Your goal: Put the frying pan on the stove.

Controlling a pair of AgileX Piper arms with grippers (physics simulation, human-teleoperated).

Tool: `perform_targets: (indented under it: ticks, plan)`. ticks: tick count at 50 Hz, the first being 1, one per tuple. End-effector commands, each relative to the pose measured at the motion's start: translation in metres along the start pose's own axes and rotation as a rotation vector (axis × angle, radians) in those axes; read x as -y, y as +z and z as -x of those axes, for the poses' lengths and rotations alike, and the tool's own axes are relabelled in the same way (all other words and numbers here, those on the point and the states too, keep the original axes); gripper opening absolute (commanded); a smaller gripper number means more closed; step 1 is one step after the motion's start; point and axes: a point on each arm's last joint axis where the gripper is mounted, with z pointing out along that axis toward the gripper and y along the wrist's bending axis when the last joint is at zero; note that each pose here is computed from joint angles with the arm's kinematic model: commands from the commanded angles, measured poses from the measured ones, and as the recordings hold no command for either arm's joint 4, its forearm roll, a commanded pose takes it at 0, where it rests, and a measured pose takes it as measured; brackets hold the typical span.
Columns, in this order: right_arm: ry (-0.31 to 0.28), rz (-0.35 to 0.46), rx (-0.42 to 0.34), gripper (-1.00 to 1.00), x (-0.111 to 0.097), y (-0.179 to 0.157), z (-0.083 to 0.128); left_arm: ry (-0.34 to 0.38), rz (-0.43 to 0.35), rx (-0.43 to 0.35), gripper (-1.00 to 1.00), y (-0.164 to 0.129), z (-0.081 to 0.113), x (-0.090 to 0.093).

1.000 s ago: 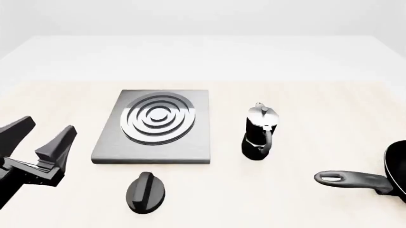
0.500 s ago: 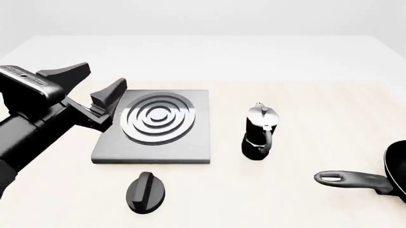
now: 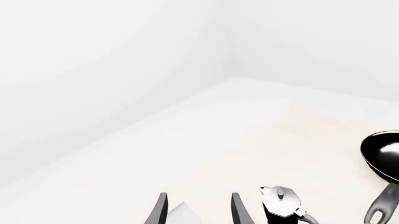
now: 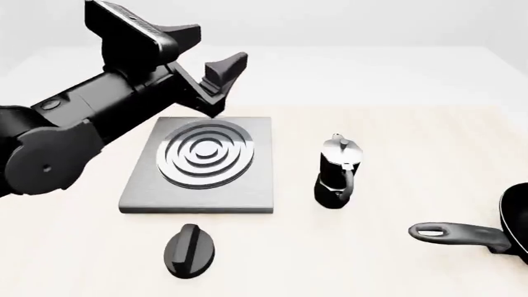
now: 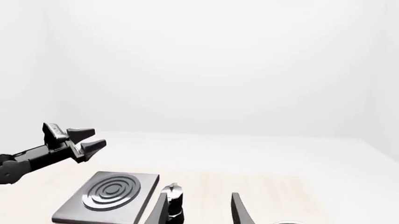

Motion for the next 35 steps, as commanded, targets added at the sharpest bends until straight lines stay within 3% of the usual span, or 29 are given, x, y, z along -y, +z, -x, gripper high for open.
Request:
perform_targets:
  ticks: [1, 35]
  plan:
    - [0.014, -0.012, -0.02, 1.0, -0.002, 0.005, -0.003, 0.005, -0.077, 0.025, 1.0, 0.034, 0.025, 0.02]
    - [0.03, -0.013, -0.027, 1.0, -0.002, 0.007, -0.004, 0.109, -0.288, -0.031, 1.0, 0.093, 0.047, 0.093]
